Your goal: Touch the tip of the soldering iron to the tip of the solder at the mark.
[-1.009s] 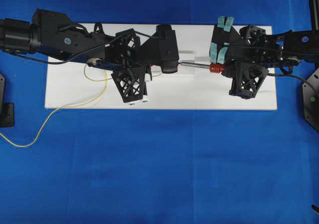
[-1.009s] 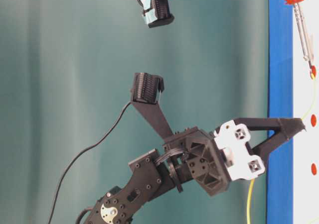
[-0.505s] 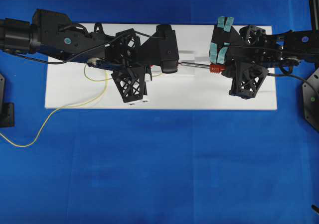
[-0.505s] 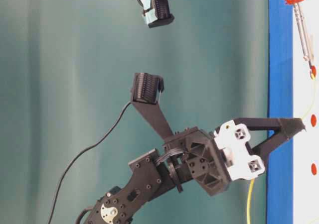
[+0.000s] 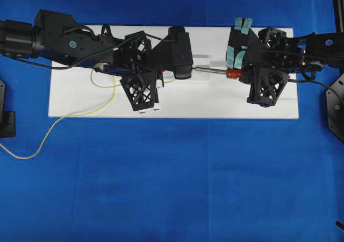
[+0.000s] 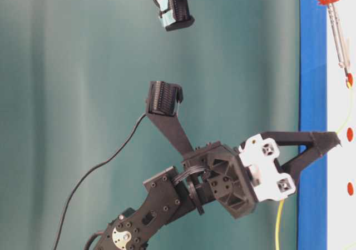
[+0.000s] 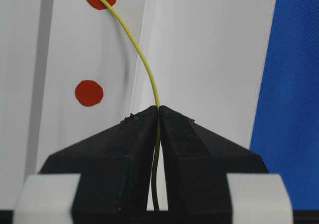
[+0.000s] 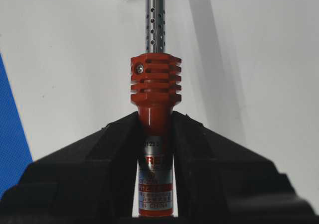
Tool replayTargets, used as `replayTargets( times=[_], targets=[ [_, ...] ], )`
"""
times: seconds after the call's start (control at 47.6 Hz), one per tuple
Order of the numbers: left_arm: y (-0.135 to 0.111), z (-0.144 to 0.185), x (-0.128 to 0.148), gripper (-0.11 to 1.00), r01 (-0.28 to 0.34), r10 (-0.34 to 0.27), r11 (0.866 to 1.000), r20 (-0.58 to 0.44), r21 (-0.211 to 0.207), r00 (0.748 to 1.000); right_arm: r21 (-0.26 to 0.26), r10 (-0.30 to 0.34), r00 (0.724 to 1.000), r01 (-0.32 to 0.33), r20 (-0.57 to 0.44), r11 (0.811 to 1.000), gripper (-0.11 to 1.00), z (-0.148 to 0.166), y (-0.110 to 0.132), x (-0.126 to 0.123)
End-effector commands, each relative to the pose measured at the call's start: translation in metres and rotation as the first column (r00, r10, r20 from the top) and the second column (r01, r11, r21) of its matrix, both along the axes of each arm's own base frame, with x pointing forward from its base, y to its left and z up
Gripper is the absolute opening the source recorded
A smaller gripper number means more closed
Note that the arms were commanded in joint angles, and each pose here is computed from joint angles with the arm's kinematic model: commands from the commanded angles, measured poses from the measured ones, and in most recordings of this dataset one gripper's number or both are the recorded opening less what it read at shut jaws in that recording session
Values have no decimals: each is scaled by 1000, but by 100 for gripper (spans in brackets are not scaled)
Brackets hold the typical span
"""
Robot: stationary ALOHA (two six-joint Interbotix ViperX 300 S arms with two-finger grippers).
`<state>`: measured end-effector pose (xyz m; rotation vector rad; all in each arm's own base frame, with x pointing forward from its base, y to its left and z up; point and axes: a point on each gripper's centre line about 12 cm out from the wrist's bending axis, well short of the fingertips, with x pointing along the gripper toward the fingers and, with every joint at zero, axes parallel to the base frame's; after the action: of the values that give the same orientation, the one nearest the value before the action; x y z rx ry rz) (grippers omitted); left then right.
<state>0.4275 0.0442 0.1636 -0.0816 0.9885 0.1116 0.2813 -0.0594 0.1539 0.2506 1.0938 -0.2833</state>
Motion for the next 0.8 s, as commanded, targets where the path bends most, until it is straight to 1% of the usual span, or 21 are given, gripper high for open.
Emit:
replayTargets(
  times=[0.0,0.778],
  targets=[
    [1,15,6,2,-1,1,1000,43,6,999,-6,1,999,-1,35,1000,6,9,-1,7],
    [1,15,6,2,0,-1,1000,42,7,999,-8,2,999,-2,41,1000,6,9,-1,7]
  ],
)
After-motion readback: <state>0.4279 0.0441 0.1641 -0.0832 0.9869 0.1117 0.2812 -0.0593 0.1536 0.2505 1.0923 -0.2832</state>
